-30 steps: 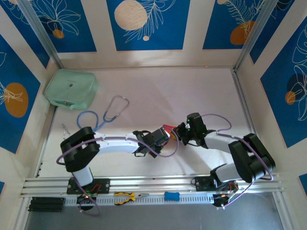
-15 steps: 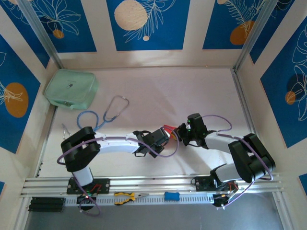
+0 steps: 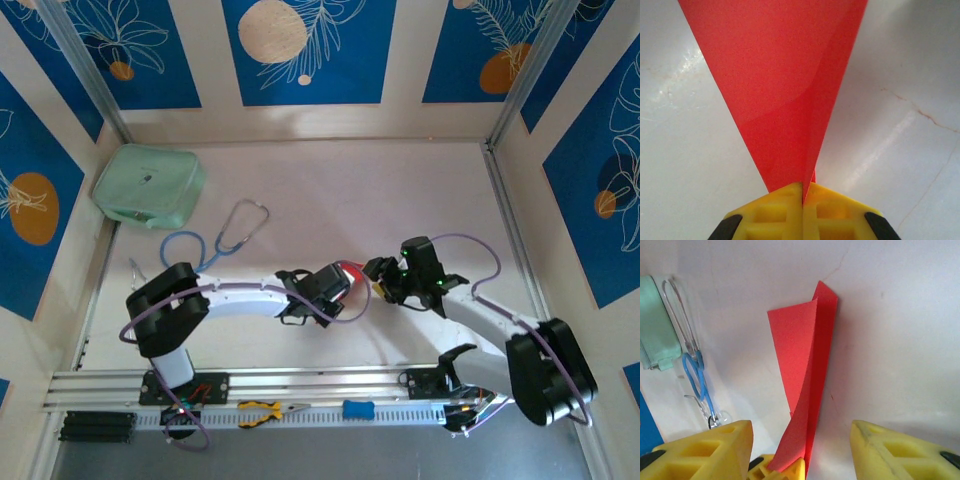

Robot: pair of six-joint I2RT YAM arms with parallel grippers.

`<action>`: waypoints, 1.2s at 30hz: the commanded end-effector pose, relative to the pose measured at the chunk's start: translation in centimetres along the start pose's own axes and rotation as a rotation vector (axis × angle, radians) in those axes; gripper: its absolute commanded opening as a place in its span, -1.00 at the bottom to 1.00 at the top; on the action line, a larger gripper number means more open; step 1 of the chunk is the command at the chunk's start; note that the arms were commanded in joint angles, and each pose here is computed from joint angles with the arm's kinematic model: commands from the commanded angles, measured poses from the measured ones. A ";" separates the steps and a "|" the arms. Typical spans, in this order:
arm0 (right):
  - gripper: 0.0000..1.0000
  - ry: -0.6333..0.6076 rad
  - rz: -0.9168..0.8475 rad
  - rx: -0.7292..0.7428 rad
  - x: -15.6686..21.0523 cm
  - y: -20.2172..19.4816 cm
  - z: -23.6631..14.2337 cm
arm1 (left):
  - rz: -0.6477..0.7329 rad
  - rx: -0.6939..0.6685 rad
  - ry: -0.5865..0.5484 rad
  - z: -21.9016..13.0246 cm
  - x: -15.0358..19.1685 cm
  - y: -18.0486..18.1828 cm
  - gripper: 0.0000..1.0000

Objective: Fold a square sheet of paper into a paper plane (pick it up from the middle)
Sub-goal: Perform the fifth fold on the wing at the bottom-center of the table.

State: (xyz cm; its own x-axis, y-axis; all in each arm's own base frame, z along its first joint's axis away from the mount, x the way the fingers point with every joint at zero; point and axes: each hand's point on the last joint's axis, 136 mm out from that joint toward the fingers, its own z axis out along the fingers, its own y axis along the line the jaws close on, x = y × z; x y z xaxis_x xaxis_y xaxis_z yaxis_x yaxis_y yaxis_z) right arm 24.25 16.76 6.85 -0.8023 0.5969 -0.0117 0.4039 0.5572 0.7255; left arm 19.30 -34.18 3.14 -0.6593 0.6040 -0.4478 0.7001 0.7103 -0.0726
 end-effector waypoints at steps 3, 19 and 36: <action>0.10 -0.025 -0.047 0.074 0.2 -1.5 -1.6 | -0.052 0.086 0.048 1.3 1.1 -0.4 -0.90; 0.11 0.049 -0.047 0.066 2.3 -2.7 -0.9 | -0.088 0.136 0.056 1.3 0.9 -0.8 -0.73; 0.02 0.084 -0.048 0.061 3.2 -2.9 -0.1 | -0.101 0.152 -0.003 0.0 -0.1 -0.8 -0.62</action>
State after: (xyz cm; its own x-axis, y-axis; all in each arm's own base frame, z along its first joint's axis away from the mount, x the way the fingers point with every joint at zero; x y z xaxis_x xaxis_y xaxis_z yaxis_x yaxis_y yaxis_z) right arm 20.89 16.43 4.98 -0.8423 0.5390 -0.0096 0.3919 0.6244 0.6756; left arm 18.65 -34.91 2.47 -0.7201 0.5525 -0.4197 0.6738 0.7013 -0.2327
